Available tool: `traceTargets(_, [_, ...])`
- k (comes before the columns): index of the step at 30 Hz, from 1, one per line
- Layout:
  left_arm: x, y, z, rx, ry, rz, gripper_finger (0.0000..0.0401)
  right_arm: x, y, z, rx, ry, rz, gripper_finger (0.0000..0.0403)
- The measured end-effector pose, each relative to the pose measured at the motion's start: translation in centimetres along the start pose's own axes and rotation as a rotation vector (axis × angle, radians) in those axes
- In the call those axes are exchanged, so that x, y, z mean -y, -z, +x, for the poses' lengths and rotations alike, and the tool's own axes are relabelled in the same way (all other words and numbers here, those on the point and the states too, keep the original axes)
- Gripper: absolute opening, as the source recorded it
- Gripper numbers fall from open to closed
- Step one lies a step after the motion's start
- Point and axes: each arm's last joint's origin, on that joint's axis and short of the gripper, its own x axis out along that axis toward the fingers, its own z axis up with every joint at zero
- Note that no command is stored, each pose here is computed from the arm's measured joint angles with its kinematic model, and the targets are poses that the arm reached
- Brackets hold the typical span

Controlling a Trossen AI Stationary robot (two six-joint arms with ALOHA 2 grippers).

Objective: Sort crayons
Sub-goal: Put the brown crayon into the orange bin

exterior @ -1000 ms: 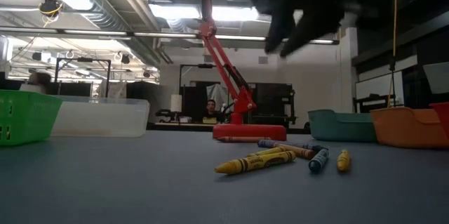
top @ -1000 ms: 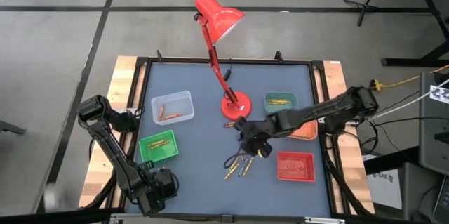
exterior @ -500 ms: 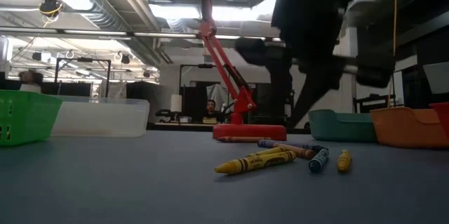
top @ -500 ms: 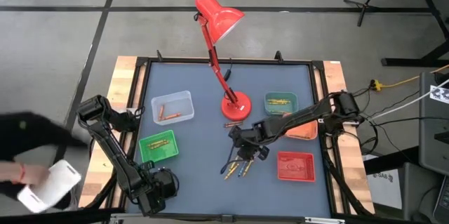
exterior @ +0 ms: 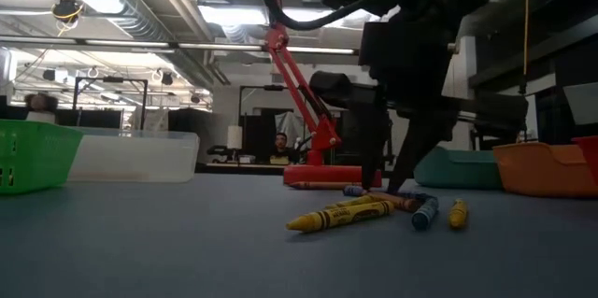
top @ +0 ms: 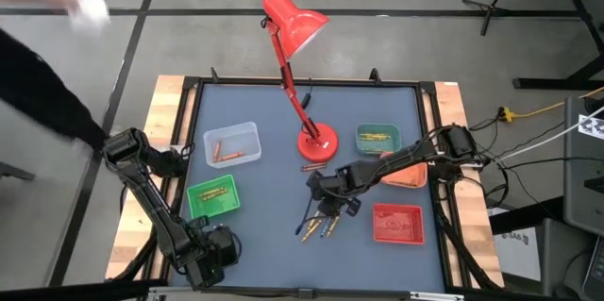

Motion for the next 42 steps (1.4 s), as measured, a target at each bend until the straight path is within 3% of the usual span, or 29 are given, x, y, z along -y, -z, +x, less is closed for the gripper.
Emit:
traceTargets(5, [0.1,-0.1,0.0,0.027,0.005,-0.002,0.0105,0.2,-0.2,0.0,0.02,0.023,-0.004,0.0094])
traceTargets(18, [0.1,-0.1,0.0,0.029,0.012,-0.003,0.0105,0.2,-0.2,0.0,0.018,0.026,-0.155,0.0094])
traceTargets(32, [0.1,-0.1,0.0,0.029,0.011,-0.004,0.0105,0.0,0.0,1.2,-0.005,-0.003,-0.157,0.0094])
traceTargets(37, [0.2,-0.1,0.0,0.029,0.014,-0.059,0.0105,0.0,0.1,1.6,-0.012,-0.011,-0.158,0.0094])
traceTargets(42, [0.2,-0.2,0.0,0.049,0.016,-0.075,0.0105,-0.1,0.1,1.7,-0.021,-0.01,-0.158,0.0073])
